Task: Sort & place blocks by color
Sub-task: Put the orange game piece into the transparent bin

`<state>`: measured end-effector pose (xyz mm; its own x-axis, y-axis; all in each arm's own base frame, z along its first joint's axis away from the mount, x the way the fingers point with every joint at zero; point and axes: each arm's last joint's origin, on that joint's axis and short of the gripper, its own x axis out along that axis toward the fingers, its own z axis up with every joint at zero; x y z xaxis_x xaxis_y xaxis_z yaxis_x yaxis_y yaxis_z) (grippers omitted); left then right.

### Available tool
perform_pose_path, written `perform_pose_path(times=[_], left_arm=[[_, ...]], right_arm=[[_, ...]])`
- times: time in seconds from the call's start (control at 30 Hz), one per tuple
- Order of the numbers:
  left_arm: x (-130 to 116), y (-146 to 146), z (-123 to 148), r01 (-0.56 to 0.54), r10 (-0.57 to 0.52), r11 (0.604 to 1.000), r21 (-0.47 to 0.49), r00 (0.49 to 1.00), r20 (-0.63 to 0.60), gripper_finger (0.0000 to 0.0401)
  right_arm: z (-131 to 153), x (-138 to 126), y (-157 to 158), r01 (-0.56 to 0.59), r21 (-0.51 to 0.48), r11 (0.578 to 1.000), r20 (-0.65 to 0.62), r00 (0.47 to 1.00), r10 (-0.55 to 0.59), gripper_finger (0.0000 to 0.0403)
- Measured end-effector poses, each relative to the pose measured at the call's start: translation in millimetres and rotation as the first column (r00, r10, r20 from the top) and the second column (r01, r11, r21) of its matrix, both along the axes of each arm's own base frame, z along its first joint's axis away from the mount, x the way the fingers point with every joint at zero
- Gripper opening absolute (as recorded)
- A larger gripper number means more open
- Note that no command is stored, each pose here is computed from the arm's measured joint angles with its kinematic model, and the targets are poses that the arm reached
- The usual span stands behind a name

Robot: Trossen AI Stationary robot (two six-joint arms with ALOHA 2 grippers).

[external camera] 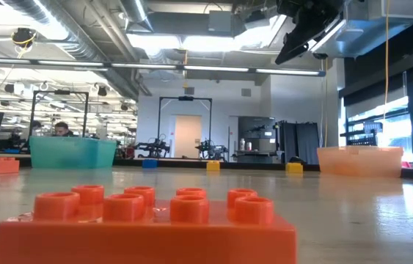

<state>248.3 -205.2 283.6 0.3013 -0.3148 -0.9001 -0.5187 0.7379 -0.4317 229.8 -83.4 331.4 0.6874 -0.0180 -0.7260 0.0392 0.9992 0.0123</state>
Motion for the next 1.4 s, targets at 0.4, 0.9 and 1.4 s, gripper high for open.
perform_pose_path(times=[0.4, 0.9, 1.4], left_arm=[[20, -47, -57, -0.073, 0.073, 0.997, -0.007, 0.997, -0.035, 0.0157], [39, -51, -53, -0.237, 0.249, 0.966, -0.101, 0.960, 0.129, 0.0157], [37, -54, -53, -0.266, 0.279, 0.956, -0.120, 0.954, 0.109, 0.0157]], right_arm=[[0, 0, 0, 0.000, 0.000, 1.000, 0.000, 1.000, 0.000, 0.0245], [0, 0, 0, 0.000, 0.000, 1.000, 0.000, 1.000, 0.000, 0.0245], [0, 0, 0, 0.001, 0.000, 1.000, 0.000, 1.000, -0.001, 0.0245]])
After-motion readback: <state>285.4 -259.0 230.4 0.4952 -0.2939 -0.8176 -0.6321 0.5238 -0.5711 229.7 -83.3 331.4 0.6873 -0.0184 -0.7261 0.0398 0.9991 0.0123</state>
